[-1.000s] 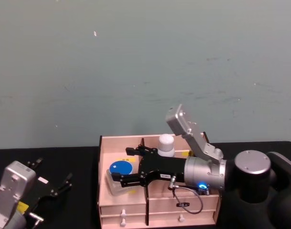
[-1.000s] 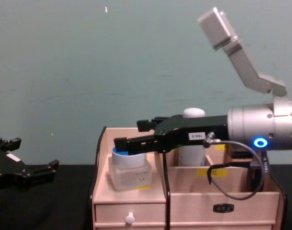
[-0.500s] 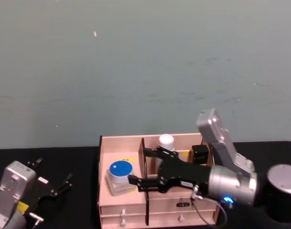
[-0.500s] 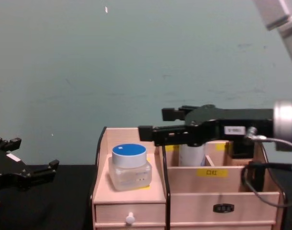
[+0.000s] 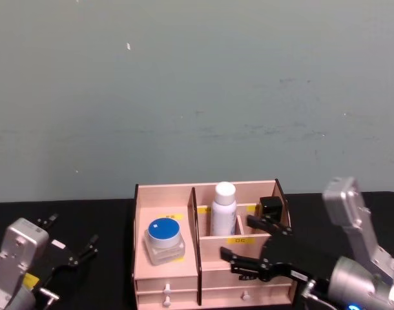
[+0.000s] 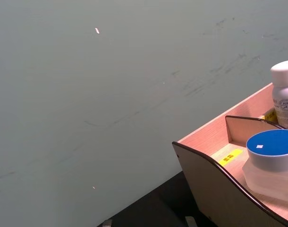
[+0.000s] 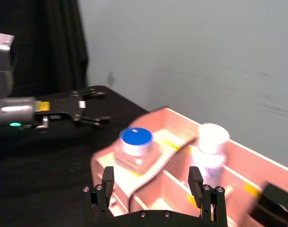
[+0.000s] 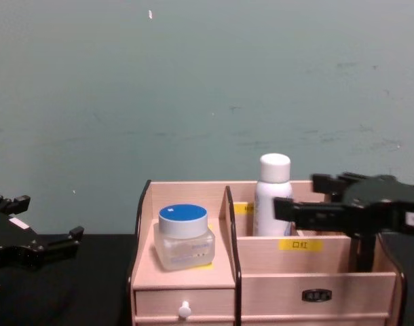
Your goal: Pick up the facial cleanser and watermelon frost from the table and place them into the tiered storage box.
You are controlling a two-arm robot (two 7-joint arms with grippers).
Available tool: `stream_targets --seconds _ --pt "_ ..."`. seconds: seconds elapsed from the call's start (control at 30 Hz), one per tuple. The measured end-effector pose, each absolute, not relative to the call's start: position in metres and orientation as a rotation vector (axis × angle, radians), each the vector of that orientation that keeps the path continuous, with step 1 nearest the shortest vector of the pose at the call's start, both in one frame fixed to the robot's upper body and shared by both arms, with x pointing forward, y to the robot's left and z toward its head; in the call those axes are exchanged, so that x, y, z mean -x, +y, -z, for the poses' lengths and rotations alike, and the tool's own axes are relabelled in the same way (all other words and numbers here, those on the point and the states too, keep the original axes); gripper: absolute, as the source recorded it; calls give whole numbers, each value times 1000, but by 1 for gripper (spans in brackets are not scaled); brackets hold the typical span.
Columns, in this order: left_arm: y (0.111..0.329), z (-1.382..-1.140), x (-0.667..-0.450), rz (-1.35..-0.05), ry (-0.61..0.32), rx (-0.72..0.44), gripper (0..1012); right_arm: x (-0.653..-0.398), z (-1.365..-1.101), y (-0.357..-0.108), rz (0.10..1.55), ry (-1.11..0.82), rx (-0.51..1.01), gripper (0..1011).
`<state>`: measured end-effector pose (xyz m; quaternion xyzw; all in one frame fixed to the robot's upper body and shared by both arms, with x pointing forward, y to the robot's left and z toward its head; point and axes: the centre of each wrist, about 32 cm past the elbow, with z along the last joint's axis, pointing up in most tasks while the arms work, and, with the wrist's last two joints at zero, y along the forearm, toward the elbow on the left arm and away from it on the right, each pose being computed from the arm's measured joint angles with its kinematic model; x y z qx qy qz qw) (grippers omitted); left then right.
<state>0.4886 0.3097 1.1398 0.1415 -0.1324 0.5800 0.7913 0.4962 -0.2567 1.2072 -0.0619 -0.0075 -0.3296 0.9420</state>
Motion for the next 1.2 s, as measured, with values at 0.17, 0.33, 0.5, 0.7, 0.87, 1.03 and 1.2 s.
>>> stream_targets --seconds 0.17,0.33,0.5,0.7,0.87,1.03,1.2 --pt "310 -1140 -489 -1248 -285 -304 1001 -477 -1196 -267 781 -6 101 1002" --pt "310 -1140 -489 -1248 -285 -304 1001 -459 -1184 -276 906 8 63 1002" --pt "310 -1140 -489 -1248 -285 -304 1001 -448 -1176 -280 1046 9 18 1002" --pt "310 -1140 -489 -1248 -285 -304 1001 -443 -1169 -280 1198 -6 -1 1002" --pt "310 -1140 -489 -1248 -285 -304 1001 -443 -1165 -279 1314 -5 5 1002" --pt "310 -1140 -489 -1248 -285 -305 1001 -445 -1161 -278 1400 23 38 1002" --pt "310 -1140 -489 -1248 -285 -304 1001 -449 -1156 -278 1439 66 83 1002"
